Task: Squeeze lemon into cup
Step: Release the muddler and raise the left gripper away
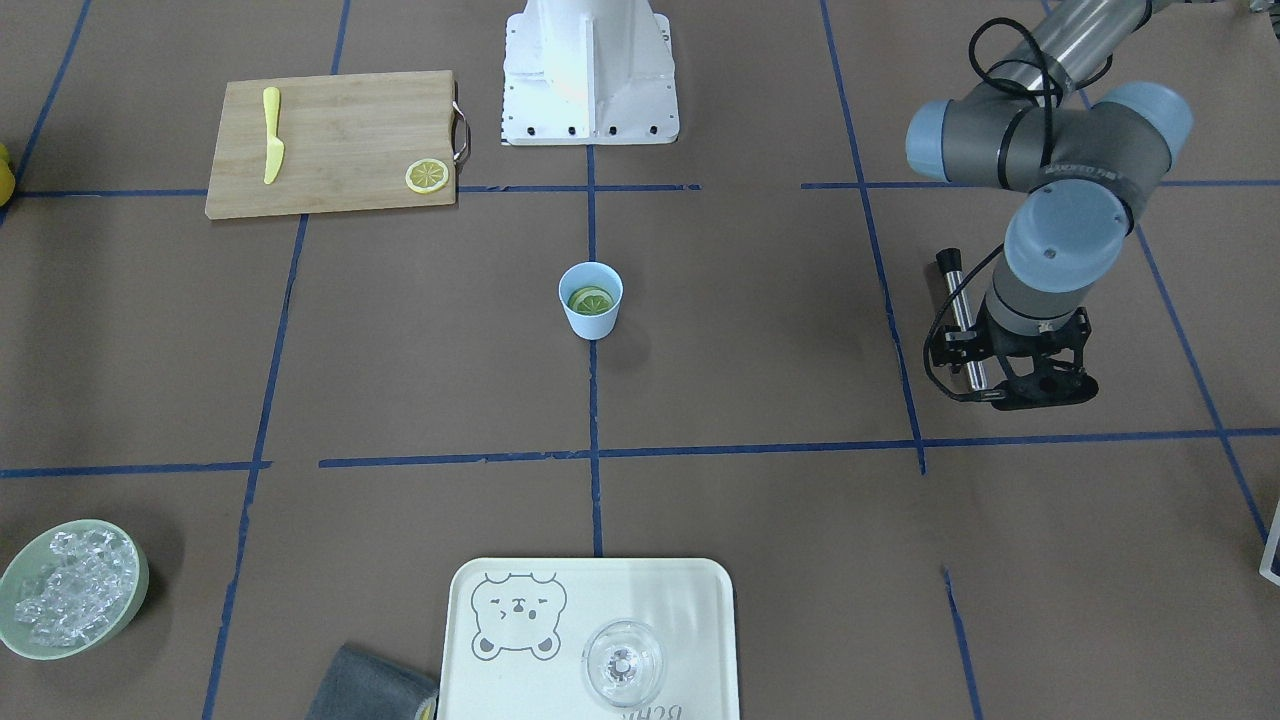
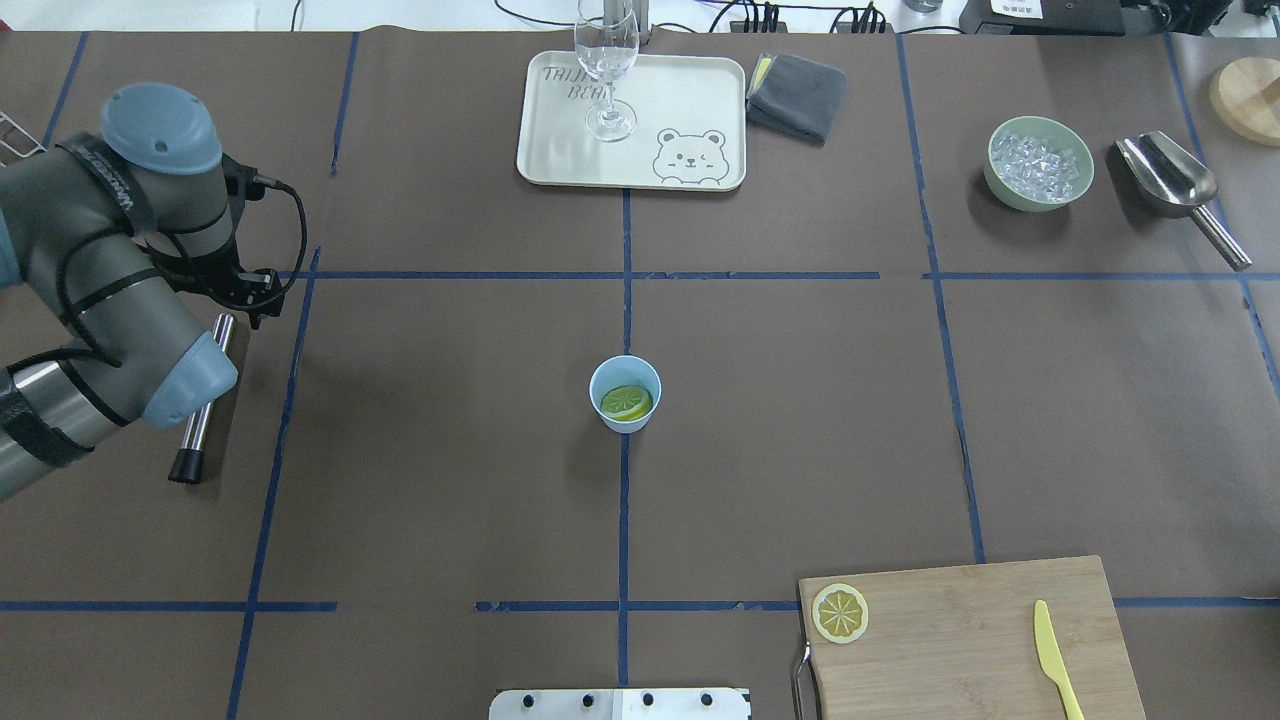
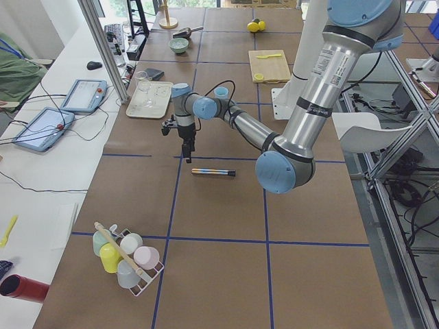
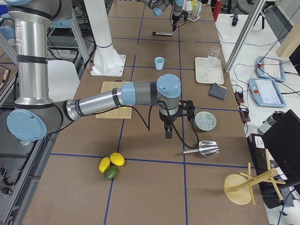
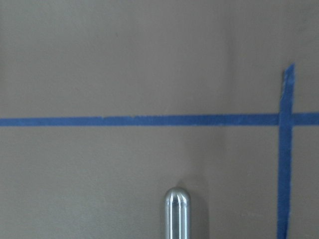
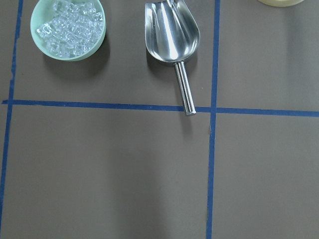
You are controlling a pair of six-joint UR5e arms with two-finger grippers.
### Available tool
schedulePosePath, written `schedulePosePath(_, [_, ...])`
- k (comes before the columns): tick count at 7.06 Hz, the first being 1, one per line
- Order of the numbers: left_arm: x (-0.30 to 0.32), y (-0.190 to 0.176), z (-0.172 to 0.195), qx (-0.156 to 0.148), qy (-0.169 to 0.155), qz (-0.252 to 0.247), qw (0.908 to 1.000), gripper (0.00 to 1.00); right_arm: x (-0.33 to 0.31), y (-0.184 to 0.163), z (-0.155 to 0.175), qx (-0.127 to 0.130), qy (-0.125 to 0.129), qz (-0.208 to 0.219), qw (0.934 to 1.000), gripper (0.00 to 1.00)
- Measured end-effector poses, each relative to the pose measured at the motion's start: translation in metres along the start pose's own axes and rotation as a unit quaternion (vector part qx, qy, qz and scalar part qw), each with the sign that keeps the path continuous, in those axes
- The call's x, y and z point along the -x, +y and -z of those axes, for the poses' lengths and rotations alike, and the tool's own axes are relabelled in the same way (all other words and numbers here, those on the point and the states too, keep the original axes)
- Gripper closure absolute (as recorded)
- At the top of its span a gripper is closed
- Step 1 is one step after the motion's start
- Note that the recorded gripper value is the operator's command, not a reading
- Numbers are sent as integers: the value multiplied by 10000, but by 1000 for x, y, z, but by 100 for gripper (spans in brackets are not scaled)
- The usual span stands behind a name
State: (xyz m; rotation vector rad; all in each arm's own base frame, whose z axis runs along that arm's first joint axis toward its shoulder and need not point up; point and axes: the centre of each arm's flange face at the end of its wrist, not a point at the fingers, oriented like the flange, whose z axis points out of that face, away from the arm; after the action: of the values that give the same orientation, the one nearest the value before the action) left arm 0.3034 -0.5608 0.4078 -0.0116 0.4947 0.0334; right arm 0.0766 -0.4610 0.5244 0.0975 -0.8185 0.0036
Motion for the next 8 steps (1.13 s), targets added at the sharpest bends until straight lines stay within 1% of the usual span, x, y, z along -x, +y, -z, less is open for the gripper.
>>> schedulePosePath(2, [28,1,75,-376,206,13,9991,0,0,0,0,5,-5,-2,10000,0])
schedulePosePath(3, [56,1,113,-501,359,61,9981,0,-1,1,-1,12,-9,-10,10000,0])
schedulePosePath(4, [92,-1,144,-597,468,-58,9971,0,-1,2,-2,23,-12,-21,10000,0])
schedulePosePath(5, [131,-4,162,-673,466,-347,9960,0,-2,4,-2,29,-16,-27,10000,0])
schedulePosePath(6, [166,-5,166,-689,403,-659,9946,0,-2,7,-2,29,-20,-28,10000,0])
schedulePosePath(8, [235,3,149,-569,286,-1124,9916,0,-1,10,-2,31,-23,-29,10000,0])
